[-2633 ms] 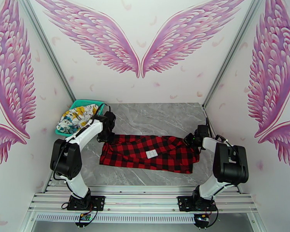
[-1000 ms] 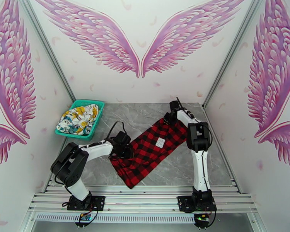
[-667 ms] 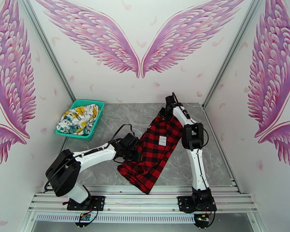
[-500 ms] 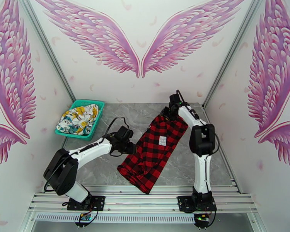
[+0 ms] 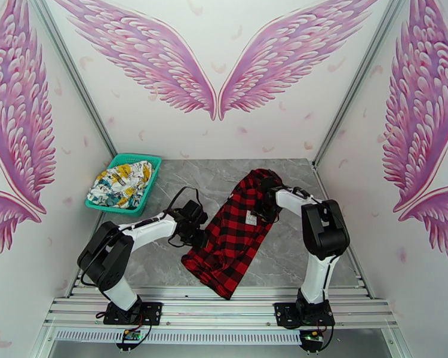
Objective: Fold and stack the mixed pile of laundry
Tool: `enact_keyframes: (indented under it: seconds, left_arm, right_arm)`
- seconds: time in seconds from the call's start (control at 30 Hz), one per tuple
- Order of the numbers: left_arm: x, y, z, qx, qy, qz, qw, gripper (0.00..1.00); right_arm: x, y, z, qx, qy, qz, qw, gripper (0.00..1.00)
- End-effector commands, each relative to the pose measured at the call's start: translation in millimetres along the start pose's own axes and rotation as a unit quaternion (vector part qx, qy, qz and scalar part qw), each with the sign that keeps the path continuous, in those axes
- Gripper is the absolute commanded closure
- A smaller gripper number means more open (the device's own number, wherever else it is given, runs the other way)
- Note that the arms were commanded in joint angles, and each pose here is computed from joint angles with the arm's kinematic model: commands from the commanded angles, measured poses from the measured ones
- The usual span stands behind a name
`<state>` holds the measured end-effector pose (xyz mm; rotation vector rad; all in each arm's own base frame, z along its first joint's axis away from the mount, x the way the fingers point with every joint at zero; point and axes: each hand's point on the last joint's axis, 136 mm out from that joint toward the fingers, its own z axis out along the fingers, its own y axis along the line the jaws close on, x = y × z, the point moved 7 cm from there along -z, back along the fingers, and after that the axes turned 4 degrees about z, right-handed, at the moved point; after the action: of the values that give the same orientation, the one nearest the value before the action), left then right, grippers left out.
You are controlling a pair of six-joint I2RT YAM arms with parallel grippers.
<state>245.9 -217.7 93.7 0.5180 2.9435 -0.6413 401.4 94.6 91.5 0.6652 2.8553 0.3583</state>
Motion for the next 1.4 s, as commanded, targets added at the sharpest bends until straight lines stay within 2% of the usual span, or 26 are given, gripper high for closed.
enact_keyframes:
  seconds: [0.0, 0.23, 0.33, 0.4, 0.47, 0.57, 0.7, 0.8, 0.93, 1.1, 1.23, 1.37]
  left_arm:
    - [-7, -4, 12, 0.038, -0.013, -0.017, 0.999, 0.72]
    - [-31, -22, 23, 0.111, -0.057, -0.071, 0.99, 0.73]
    - [-40, -37, 26, 0.134, -0.069, -0.077, 0.986, 0.72]
    - [-42, -46, 24, 0.138, -0.081, -0.074, 0.984, 0.72]
    - [-42, -46, 14, 0.115, -0.096, -0.07, 0.986, 0.72]
    - [-38, -38, -10, 0.054, -0.117, -0.054, 0.99, 0.67]
    - [-37, -42, -36, 0.042, -0.125, -0.025, 0.991, 0.58]
    - [-39, -55, -45, 0.073, -0.135, -0.011, 0.988, 0.57]
    - [-44, -54, -57, 0.085, -0.158, -0.01, 0.984, 0.56]
    - [-48, -30, -65, 0.085, -0.17, -0.024, 0.981, 0.56]
    - [-45, -16, -66, 0.078, -0.171, -0.028, 0.982, 0.55]
    - [-39, -4, -67, 0.069, -0.177, -0.037, 0.981, 0.55]
  right_arm:
    - [-20, 5, 26, 0.027, 0.002, 0.004, 1.0, 0.59]
    - [-65, 39, 40, 0.024, 0.011, 0.004, 1.0, 0.59]
    - [-82, 58, 53, -0.009, 0.023, 0.002, 1.0, 0.59]
    - [-91, 71, 64, -0.031, 0.026, -0.002, 0.999, 0.61]
    - [-100, 78, 67, -0.04, 0.027, -0.006, 0.999, 0.61]
    - [-110, 93, 35, -0.059, -0.001, -0.026, 0.998, 0.61]
    - [-106, 103, -40, -0.09, -0.058, -0.06, 0.993, 0.55]
    - [-79, 97, -87, -0.108, -0.087, -0.083, 0.987, 0.49]
    - [-15, 70, -113, -0.109, -0.093, -0.116, 0.983, 0.37]
    - [86, 25, -96, -0.055, -0.048, -0.164, 0.984, 0.23]
    - [144, 12, -81, -0.047, -0.002, -0.197, 0.979, 0.22]
    - [167, 10, -63, -0.042, 0.021, -0.194, 0.98, 0.26]
